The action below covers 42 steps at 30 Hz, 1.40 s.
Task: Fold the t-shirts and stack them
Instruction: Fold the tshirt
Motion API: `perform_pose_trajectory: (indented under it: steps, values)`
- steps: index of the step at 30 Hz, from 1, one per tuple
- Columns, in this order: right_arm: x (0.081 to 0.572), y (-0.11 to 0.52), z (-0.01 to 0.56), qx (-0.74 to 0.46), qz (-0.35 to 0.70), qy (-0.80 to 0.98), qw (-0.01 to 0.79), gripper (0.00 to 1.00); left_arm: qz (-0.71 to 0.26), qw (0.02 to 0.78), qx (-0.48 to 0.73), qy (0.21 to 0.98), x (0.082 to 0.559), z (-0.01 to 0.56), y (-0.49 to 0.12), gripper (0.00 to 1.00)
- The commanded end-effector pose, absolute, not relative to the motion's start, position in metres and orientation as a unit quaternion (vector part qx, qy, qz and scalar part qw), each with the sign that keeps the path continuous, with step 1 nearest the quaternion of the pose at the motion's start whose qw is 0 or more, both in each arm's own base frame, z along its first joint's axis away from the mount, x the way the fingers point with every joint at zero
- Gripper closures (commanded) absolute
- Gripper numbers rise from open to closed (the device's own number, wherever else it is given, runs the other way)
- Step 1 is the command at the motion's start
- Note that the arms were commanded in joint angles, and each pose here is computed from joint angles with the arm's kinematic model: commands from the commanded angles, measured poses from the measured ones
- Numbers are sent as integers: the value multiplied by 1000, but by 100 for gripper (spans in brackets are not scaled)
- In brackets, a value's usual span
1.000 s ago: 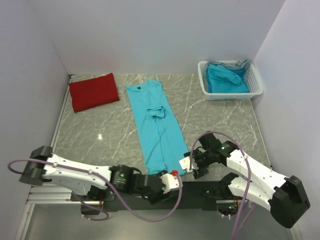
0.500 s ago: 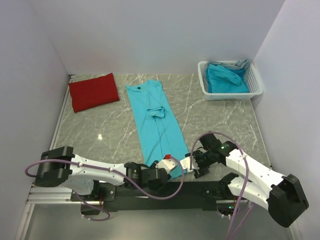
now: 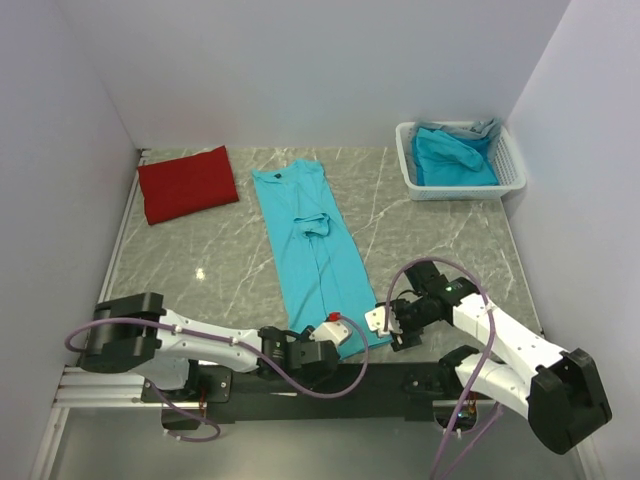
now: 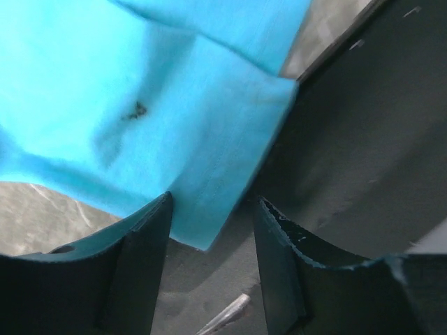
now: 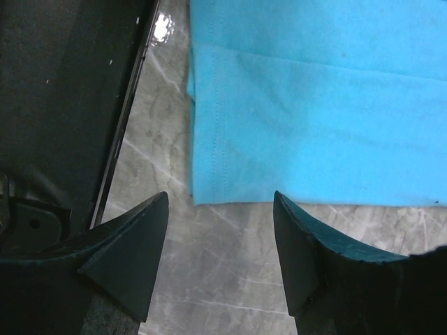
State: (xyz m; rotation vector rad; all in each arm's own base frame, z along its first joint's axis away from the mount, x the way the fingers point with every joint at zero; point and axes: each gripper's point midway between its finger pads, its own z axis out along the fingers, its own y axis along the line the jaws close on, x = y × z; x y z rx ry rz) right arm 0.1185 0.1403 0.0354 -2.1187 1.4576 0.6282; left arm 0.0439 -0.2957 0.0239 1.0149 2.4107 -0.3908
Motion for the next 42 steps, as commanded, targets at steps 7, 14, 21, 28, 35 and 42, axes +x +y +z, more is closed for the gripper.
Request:
perform_pose_trajectory:
  steps: [7, 14, 21, 28, 35, 42]
  values:
    - [116, 155, 48, -790, 243, 503, 253, 33, -103, 213, 371, 898, 40, 6, -287, 53]
    - [117, 154, 35, -807, 215, 491, 248, 36, -92, 227, 354, 903, 46, 9, -284, 71]
    - [115, 153, 27, -816, 199, 490, 233, 40, -99, 237, 353, 900, 49, 14, -288, 76]
    - [114, 155, 26, -836, 167, 474, 222, 42, -110, 232, 346, 902, 47, 16, -286, 77]
    - [110, 146, 20, -874, 138, 438, 159, 39, -149, 232, 327, 904, 46, 26, -289, 77]
    - [108, 160, 18, -879, 126, 440, 133, 48, -181, 229, 316, 903, 44, 31, -296, 77]
